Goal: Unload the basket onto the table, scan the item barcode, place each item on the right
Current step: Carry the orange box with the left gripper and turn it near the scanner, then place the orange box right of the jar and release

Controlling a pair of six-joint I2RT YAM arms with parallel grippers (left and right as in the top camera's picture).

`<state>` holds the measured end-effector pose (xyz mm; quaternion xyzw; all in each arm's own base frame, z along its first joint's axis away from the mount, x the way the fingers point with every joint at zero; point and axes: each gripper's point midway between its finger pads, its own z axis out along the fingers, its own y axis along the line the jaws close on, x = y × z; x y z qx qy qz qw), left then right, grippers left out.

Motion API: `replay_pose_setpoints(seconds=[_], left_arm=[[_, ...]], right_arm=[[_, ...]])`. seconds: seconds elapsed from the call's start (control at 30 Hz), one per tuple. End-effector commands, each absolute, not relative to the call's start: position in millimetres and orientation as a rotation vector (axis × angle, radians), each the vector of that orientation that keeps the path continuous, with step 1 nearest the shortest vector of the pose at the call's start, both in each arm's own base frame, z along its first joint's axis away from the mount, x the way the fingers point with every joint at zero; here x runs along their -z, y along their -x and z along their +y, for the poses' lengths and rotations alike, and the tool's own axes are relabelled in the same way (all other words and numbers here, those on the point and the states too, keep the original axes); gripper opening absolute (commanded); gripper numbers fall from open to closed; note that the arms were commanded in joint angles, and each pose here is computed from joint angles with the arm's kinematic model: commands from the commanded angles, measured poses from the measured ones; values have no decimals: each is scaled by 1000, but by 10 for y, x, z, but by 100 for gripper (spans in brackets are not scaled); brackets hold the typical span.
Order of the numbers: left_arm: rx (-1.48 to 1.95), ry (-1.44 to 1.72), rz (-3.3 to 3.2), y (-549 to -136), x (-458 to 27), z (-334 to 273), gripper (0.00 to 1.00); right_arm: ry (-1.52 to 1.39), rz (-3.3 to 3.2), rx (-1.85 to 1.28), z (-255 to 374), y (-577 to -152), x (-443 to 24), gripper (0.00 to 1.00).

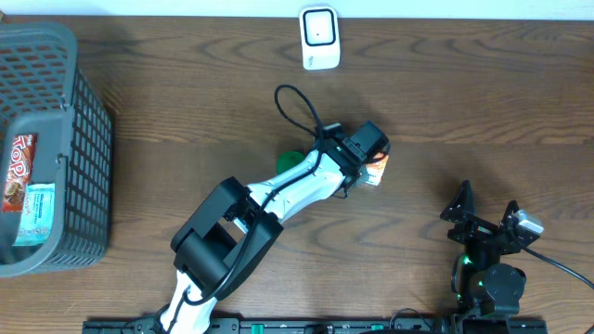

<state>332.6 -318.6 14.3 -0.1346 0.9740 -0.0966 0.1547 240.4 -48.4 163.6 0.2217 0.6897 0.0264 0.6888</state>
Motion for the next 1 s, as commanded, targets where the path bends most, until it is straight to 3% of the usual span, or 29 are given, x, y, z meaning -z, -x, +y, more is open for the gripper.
replay_pose_setpoints(seconds=[0.0,0.57,0.77,0.97], left_arm=[[199,266,2726,-3462,-98,-3149,8],[395,179,2799,-3329,-74,-3467,8],[736,83,2896,-3091,-178,-3880,8],[1223,-19,2809,-3023,-597,-4432,8]], right_arm=[[-488,1546,-49,-479,-2402,-1626,99],[-488,1546,-49,-479,-2402,-1626,99],[-488,1546,-49,-479,-2402,-1626,99],[-488,1546,-49,-479,-2402,-1626,99]])
